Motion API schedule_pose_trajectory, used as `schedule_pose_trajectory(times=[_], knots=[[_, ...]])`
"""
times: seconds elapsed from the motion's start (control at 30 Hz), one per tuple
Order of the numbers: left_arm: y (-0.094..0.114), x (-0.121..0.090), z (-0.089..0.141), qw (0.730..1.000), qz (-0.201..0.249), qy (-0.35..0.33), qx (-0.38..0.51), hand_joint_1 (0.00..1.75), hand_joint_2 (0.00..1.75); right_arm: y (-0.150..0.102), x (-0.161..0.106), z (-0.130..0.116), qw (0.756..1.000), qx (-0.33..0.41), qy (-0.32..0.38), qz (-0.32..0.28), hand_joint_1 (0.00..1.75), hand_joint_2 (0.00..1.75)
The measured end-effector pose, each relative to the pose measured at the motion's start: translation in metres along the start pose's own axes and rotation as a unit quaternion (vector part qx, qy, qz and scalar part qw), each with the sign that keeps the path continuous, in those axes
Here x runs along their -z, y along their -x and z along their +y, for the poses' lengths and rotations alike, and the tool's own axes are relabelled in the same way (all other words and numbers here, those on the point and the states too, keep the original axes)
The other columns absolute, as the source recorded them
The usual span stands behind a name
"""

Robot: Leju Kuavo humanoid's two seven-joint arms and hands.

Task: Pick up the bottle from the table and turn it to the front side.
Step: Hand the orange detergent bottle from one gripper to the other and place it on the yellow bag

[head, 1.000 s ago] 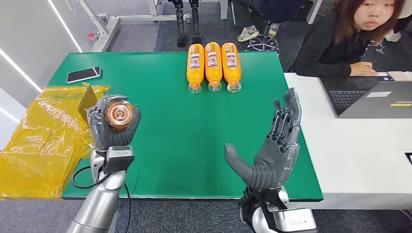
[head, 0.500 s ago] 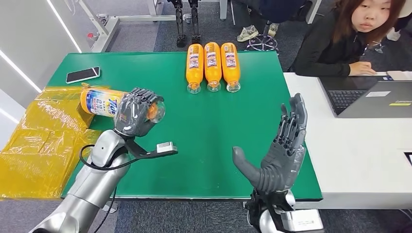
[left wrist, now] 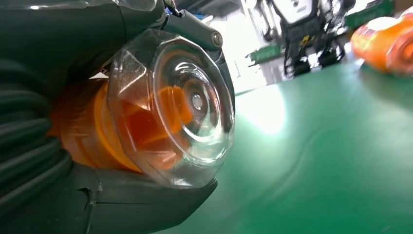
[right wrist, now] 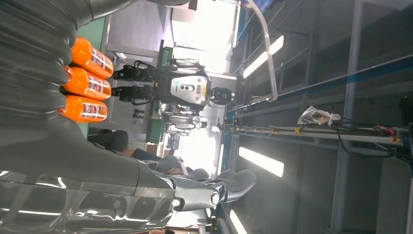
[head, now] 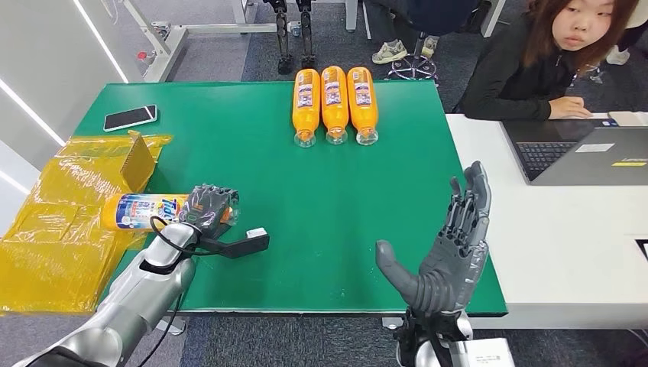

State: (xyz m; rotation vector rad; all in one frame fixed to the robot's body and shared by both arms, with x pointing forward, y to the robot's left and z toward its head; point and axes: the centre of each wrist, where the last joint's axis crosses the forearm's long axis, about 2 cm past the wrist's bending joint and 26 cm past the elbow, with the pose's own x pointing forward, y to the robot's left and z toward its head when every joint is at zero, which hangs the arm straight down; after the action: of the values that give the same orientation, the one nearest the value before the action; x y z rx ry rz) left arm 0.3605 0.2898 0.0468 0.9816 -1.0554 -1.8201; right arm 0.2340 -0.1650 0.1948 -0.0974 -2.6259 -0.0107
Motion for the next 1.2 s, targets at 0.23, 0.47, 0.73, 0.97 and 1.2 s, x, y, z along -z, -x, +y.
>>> schedule_pose_trajectory(times=[0.23, 0.47, 0.73, 0.97, 1.2], knots=[[0.014, -0.006, -0.013, 0.996, 0.046, 0.080, 0.008, 0.37, 1.75, 0.002, 0.002, -0.001, 1.000, 0.002, 0.006, 0.004, 0.00, 1.75], [0.036, -0.010, -0.014, 0.991, 0.084, 0.105, 0.009, 0.00, 1.75, 0.007, 0.005, -0.002, 1.000, 0.006, 0.010, 0.011, 0.00, 1.75], [0.040, -0.008, -0.008, 0.996, 0.075, 0.048, 0.018, 0.00, 1.75, 0.013, 0.007, -0.002, 1.000, 0.003, 0.007, 0.012, 0.00, 1.75], [0.035, -0.001, 0.006, 0.999, 0.051, -0.009, 0.009, 0.00, 1.75, 0.015, 0.009, -0.004, 1.000, -0.009, 0.003, 0.005, 0.00, 1.75], [0.000, 0.006, 0.017, 0.922, -0.218, -0.030, -0.319, 0.00, 1.75, 0.016, 0.004, -0.010, 1.000, -0.019, 0.007, 0.014, 0.00, 1.75]])
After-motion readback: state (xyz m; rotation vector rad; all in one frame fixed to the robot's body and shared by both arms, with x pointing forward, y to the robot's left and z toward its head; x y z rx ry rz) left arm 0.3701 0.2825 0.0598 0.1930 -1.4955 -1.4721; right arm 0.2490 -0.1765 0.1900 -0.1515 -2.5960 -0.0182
